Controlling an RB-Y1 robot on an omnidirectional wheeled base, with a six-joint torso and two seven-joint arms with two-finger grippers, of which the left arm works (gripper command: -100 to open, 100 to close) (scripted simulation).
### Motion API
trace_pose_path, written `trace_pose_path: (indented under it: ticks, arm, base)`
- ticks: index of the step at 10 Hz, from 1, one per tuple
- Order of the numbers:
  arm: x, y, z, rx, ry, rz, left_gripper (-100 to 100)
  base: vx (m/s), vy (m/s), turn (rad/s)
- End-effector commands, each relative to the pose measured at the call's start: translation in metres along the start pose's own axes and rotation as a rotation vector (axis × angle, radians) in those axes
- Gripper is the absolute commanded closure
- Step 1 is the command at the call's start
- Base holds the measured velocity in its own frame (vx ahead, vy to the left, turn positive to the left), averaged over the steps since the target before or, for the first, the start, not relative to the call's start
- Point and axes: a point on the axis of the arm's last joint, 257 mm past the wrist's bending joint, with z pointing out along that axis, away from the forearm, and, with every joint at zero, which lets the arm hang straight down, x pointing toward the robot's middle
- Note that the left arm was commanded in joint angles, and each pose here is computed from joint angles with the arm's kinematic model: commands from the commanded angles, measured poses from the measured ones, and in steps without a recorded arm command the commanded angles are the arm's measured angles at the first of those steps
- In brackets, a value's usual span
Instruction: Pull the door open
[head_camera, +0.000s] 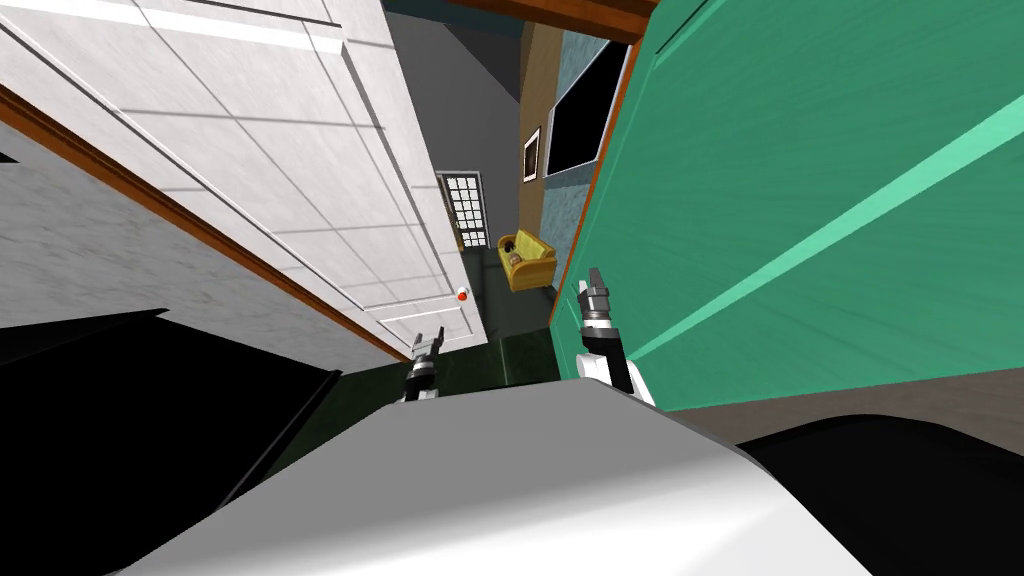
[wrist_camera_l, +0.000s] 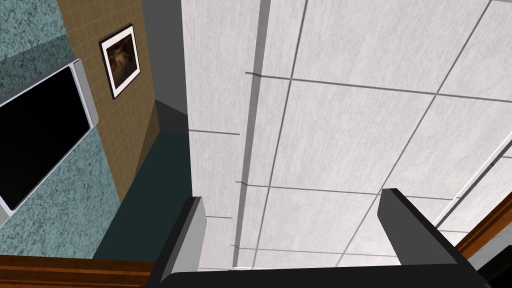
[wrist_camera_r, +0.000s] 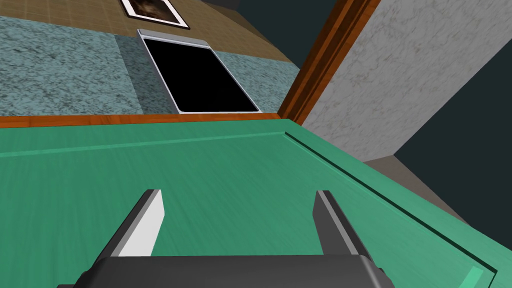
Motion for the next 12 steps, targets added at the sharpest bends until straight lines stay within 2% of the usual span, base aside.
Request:
trace_pose_path:
  ticks: [1,6,12]
  arm:
    - [0.009,0.001,-0.0017,-0.006,0.015,0.026,-100]
    - [0.039,0.002,-0.0105,-0.023,0.068,0.096,-100]
    - [0.076,-0.008,-0.0247,-0.035,0.139,0.163,-100]
  base:
    - [0.114,-0.009,-0.055]
    - [0.117,-0.002,-0.047]
    - [0.13,0.0,-0.041]
